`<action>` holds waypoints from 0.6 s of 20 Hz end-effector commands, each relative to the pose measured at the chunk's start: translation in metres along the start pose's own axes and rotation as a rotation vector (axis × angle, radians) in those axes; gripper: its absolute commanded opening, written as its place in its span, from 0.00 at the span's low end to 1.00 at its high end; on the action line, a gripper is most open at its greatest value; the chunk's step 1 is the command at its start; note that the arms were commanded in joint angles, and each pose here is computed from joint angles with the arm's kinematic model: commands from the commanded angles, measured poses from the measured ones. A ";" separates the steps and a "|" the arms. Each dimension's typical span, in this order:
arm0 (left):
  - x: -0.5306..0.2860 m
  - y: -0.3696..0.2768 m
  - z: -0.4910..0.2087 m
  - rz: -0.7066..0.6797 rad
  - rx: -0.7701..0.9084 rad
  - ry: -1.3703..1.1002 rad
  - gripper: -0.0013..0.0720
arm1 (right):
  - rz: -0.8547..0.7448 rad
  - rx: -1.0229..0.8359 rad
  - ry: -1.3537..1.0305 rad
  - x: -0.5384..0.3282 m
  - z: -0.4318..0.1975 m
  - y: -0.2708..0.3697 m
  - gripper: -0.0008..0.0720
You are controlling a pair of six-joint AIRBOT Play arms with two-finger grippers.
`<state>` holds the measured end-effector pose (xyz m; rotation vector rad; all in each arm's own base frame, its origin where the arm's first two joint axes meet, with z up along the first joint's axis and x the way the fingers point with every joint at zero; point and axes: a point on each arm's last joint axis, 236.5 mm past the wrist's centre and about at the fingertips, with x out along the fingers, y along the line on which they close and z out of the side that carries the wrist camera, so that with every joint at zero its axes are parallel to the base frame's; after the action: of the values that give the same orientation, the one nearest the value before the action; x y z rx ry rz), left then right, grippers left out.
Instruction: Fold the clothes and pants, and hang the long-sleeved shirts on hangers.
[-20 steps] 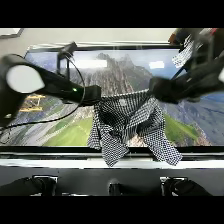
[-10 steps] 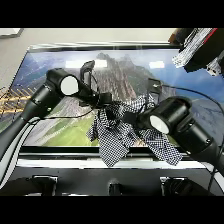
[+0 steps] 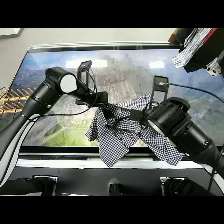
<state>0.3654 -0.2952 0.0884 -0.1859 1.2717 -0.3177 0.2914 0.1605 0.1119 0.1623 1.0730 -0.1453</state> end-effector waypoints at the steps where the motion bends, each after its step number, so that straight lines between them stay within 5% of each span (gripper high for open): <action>1: -0.003 0.002 0.002 0.001 -0.002 -0.010 0.05 | 0.010 0.003 -0.047 -0.003 0.012 0.002 0.05; 4: -0.010 -0.002 0.006 -0.014 0.000 -0.035 0.05 | 0.067 -0.007 -0.085 -0.005 0.021 0.016 0.05; 5: -0.014 -0.004 0.009 -0.024 0.000 -0.051 0.14 | 0.097 -0.008 -0.102 -0.006 0.025 0.023 0.05; 7: -0.025 -0.006 0.017 -0.039 -0.003 -0.084 0.41 | 0.161 -0.004 -0.125 -0.008 0.031 0.038 0.05; 8: -0.032 -0.003 0.023 -0.043 -0.012 -0.102 0.71 | 0.184 -0.002 -0.133 -0.010 0.032 0.043 0.05; 9: -0.040 0.002 0.029 -0.044 -0.021 -0.119 0.83 | 0.193 -0.002 -0.135 -0.010 0.033 0.045 0.05; 12: -0.072 0.047 0.041 0.015 -0.038 -0.153 0.84 | 0.197 -0.023 -0.123 -0.009 0.030 0.047 0.05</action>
<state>0.3858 -0.2659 0.1353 -0.2457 1.1531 -0.3068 0.3204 0.1925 0.1346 0.2301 0.9375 -0.0040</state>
